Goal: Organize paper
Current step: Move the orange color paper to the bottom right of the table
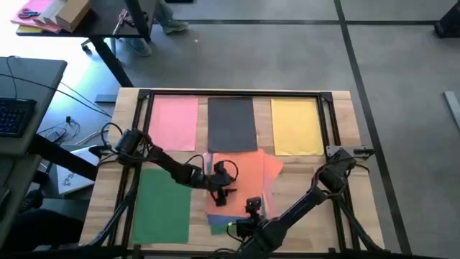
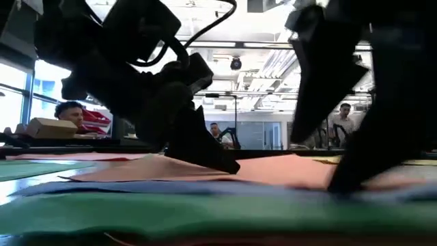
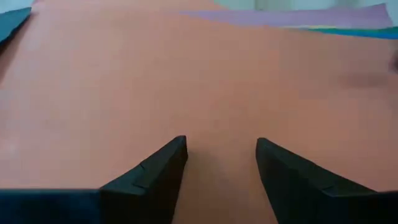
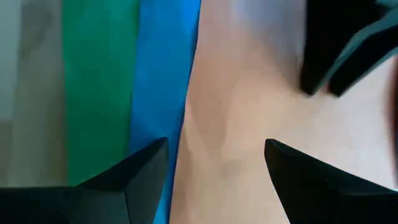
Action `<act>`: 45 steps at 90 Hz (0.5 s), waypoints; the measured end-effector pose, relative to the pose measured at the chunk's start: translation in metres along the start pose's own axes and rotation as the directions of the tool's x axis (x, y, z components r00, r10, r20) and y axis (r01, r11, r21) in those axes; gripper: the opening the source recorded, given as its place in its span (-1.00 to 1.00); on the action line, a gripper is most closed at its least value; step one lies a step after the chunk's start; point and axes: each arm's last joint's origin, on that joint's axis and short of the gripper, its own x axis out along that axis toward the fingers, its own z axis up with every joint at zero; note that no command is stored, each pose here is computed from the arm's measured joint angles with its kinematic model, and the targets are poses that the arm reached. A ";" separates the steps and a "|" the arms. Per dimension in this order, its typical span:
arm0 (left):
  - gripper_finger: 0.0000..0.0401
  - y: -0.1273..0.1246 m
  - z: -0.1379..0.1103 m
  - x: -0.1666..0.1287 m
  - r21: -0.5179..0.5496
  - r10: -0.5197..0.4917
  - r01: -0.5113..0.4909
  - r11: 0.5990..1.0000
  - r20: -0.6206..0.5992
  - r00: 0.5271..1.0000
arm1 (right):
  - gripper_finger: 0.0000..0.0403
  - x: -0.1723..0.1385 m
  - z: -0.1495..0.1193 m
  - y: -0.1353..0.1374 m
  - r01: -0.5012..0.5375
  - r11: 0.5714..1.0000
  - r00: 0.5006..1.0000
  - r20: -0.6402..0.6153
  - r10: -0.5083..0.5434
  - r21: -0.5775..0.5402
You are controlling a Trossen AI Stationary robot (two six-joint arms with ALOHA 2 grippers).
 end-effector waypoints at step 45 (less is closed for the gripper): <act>-0.07 -0.002 -0.003 -0.001 0.017 -0.004 0.004 1.000 -0.014 1.000 | 0.25 0.001 0.002 0.001 0.013 0.999 0.999 0.038 -0.015 0.053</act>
